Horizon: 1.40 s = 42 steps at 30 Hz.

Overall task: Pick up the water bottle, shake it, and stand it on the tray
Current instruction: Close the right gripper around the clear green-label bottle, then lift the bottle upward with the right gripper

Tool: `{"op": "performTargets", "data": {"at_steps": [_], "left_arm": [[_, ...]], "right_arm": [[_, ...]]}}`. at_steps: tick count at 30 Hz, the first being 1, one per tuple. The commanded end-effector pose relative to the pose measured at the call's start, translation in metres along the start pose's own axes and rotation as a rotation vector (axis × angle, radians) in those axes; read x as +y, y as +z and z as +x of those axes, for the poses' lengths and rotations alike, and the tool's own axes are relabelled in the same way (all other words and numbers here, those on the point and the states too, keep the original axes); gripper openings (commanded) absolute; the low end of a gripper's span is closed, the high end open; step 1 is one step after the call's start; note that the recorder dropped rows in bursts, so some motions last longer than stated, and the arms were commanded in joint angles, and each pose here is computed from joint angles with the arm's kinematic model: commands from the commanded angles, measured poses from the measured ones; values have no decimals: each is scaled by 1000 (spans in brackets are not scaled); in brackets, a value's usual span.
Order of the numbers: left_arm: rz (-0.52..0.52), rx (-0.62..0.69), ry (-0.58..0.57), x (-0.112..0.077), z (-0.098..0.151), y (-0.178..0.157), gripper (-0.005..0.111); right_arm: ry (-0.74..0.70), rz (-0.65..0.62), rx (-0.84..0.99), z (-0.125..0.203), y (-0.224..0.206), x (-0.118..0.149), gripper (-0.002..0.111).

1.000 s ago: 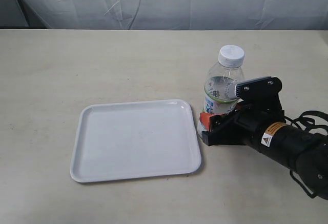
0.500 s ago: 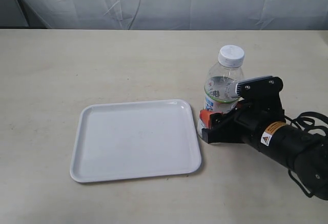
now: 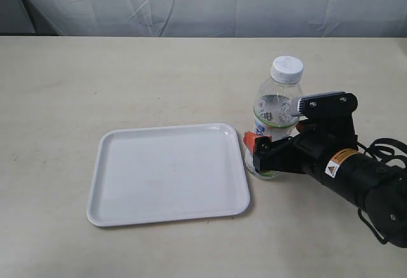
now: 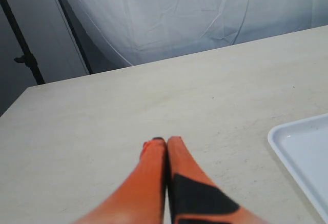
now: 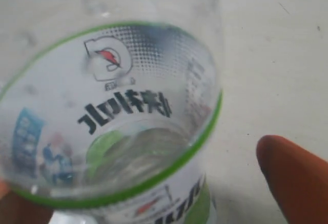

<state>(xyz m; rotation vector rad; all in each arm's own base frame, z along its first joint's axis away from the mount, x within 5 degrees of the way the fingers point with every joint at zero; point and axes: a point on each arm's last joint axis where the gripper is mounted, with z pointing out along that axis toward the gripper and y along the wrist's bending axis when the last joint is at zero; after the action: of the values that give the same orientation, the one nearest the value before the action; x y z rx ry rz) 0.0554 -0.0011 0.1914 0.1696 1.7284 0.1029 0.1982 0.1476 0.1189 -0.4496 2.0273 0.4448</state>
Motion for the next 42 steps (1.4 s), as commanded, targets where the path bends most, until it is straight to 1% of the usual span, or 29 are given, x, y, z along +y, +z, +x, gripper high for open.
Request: {"op": "performTargets", "data": {"at_steps": [1,4,10,11,12,13,14,17,18,19,20,22,25,29,33,35,36,38,39,41,42], "left_arm": [[2,-15,-6,0,0,0,0],[2,-15,-6,0,0,0,0],[2,-15,-6,0,0,0,0],[2,-15,-6,0,0,0,0],[2,-15,-6,0,0,0,0],[2,-15,-6,0,0,0,0],[2,-15,-6,0,0,0,0],[2,-15,-6,0,0,0,0],[2,-15,-6,0,0,0,0],[2,-15,-6,0,0,0,0],[2,-15,-6,0,0,0,0],[2,-15,-6,0,0,0,0],[2,-15,-6,0,0,0,0],[2,-15,-6,0,0,0,0],[2,-15,-6,0,0,0,0],[2,-15,-6,0,0,0,0],[2,-15,-6,0,0,0,0],[2,-15,-6,0,0,0,0],[2,-15,-6,0,0,0,0],[2,-15,-6,0,0,0,0],[2,-15,-6,0,0,0,0]], "right_arm": [[0,-1,-19,-2,0,0,104],[2,-4,-24,-8,5,2,104],[9,-5,61,-21,22,7,104],[9,-5,65,-21,22,7,102],[9,-5,65,-21,22,7,95],[9,-5,67,-21,22,7,84],[9,-4,75,-20,22,7,65],[9,-1,99,-18,22,7,21],[9,-1,107,-17,22,7,3],[16,2,117,-16,21,7,1],[18,3,119,-16,21,7,2],[22,6,123,-16,21,7,0],[32,7,118,-21,16,7,-1],[17,-28,61,-42,0,15,-1],[-26,-117,-10,-64,-29,34,-1],[-77,-177,-37,-71,-41,46,-1],[-143,-234,-55,-73,-50,56,-1],[-262,-301,-80,-76,-62,68,-1],[-319,-288,-85,-78,-65,66,-1],[-207,-159,-96,-84,-64,48,-1],[-19,-43,-96,-87,-62,33,-1]]}}
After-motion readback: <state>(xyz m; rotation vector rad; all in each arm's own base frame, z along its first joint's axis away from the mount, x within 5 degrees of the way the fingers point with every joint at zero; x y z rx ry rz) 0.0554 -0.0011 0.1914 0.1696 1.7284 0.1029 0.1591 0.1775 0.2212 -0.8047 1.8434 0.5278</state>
